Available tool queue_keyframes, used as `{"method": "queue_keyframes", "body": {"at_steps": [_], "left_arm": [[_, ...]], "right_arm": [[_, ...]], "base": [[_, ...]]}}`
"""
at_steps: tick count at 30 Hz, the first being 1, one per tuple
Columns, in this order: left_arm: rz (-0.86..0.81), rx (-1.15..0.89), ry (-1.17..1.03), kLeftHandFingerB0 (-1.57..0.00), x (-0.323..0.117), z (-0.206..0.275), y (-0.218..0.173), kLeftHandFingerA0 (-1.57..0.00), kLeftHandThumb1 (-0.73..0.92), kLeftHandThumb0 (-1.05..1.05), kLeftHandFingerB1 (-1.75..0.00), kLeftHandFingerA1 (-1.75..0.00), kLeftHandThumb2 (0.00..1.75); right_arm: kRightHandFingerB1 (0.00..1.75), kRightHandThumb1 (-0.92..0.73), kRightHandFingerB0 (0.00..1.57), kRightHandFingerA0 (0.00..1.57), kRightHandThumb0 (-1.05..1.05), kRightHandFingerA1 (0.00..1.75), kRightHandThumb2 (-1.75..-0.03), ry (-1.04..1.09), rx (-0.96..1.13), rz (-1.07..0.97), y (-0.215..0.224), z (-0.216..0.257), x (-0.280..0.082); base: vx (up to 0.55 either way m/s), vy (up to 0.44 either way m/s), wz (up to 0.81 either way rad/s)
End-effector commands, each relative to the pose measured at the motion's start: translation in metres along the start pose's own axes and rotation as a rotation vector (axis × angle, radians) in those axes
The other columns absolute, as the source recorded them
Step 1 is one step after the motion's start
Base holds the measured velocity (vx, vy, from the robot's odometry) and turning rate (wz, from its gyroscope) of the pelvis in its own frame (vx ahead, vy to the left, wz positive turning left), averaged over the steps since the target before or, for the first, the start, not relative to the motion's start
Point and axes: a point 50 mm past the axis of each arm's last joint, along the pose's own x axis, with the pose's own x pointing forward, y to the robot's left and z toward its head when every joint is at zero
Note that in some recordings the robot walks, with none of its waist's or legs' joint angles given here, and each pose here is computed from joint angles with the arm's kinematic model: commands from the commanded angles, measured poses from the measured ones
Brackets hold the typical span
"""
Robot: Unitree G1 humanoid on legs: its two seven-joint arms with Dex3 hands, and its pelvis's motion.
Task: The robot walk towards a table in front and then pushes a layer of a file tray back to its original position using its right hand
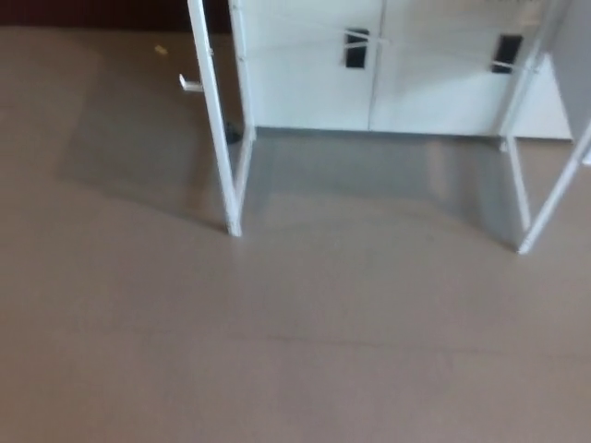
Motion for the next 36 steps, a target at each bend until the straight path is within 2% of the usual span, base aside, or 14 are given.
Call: {"method": "queue_keyframes", "body": {"at_steps": [1,7,21,31,32,36], "left_arm": [[0.012,0.033,-0.004,-0.45,-0.0027,0.0007,0.0060,-0.52,0.39,-0.34,-0.42,-0.46,0.61],[0.008,0.024,-0.005,-0.46,-0.0028,0.0000,0.0057,-0.54,0.39,-0.33,-0.42,-0.46,0.60],[0.012,0.054,-0.003,-0.47,-0.0025,0.0009,0.0068,-0.54,0.39,-0.35,-0.43,-0.46,0.61],[0.007,0.034,0.001,-0.46,-0.0023,0.0012,0.0067,-0.54,0.39,-0.34,-0.42,-0.46,0.60],[0.009,0.038,0.001,-0.47,-0.0023,0.0010,0.0064,-0.55,0.40,-0.33,-0.42,-0.46,0.60],[0.007,0.051,-0.002,-0.45,-0.0012,0.0026,0.0068,-0.53,0.40,-0.34,-0.42,-0.46,0.61]], "right_arm": [[0.48,-0.43,0.59,0.75,-0.34,0.55,-0.52,0.001,-0.041,-0.011,-0.0036,0.0014,0.0004],[0.48,-0.43,0.59,0.77,-0.32,0.55,-0.52,0.002,-0.054,-0.006,-0.0039,0.0011,0.0009],[0.49,-0.43,0.59,0.78,-0.30,0.56,-0.52,-0.004,-0.046,-0.004,-0.0033,0.0006,0.0028],[0.49,-0.43,0.61,0.81,-0.30,0.57,-0.53,-0.005,-0.056,-0.004,-0.0027,0.0026,0.0052],[0.48,-0.43,0.62,0.82,-0.36,0.55,-0.52,-0.003,-0.067,-0.003,-0.0034,0.0027,0.0048],[0.49,-0.44,0.61,0.81,-0.27,0.57,-0.53,-0.003,-0.057,-0.001,-0.0034,0.0050,0.0075]], "base": [[0.46,-0.190,0.01],[0.28,-0.070,-0.08],[0.24,0.127,-0.02],[0.16,-0.227,0.11],[0.05,-0.224,-0.09],[0.04,-0.125,-0.01]]}}
